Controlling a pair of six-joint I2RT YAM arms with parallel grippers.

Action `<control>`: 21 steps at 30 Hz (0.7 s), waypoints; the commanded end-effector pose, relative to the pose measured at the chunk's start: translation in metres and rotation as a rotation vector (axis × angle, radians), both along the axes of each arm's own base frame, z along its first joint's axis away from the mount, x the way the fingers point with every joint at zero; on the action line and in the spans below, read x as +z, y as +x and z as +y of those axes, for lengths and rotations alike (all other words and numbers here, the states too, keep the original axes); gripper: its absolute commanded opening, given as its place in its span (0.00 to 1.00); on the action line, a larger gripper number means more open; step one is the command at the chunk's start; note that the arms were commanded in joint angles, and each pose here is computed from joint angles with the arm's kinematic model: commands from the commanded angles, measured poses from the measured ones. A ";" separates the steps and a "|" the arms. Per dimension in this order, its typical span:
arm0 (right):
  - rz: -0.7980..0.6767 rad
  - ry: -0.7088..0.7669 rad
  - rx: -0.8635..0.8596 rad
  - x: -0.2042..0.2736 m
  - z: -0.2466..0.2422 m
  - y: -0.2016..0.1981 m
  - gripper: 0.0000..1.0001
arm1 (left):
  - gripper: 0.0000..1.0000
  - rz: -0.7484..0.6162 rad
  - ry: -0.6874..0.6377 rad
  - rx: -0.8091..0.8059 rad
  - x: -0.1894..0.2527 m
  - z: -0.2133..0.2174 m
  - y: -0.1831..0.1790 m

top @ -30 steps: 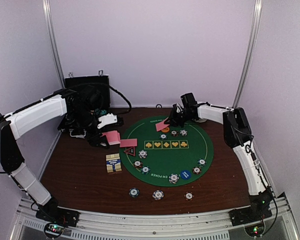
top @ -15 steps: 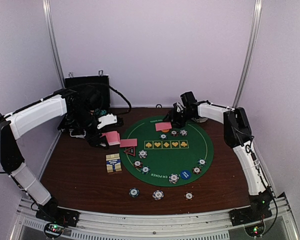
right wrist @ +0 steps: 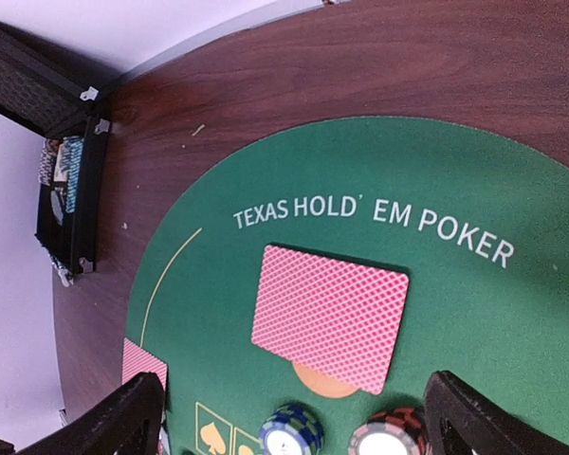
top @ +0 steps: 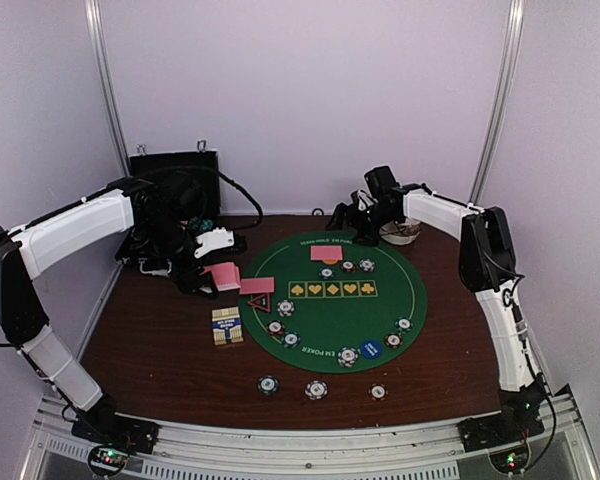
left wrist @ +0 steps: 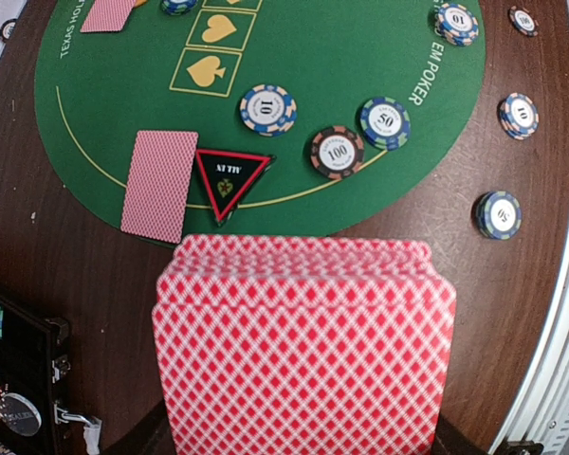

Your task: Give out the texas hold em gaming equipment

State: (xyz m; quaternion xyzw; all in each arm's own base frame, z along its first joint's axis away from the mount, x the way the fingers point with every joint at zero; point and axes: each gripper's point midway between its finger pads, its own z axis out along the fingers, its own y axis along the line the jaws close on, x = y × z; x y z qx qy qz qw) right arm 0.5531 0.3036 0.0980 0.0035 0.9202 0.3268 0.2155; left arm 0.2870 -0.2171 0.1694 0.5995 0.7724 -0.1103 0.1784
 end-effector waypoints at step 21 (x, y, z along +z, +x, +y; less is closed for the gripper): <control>0.069 0.661 0.331 0.118 0.156 -0.227 0.91 | 0.00 -0.024 -0.056 0.018 0.015 -0.006 0.004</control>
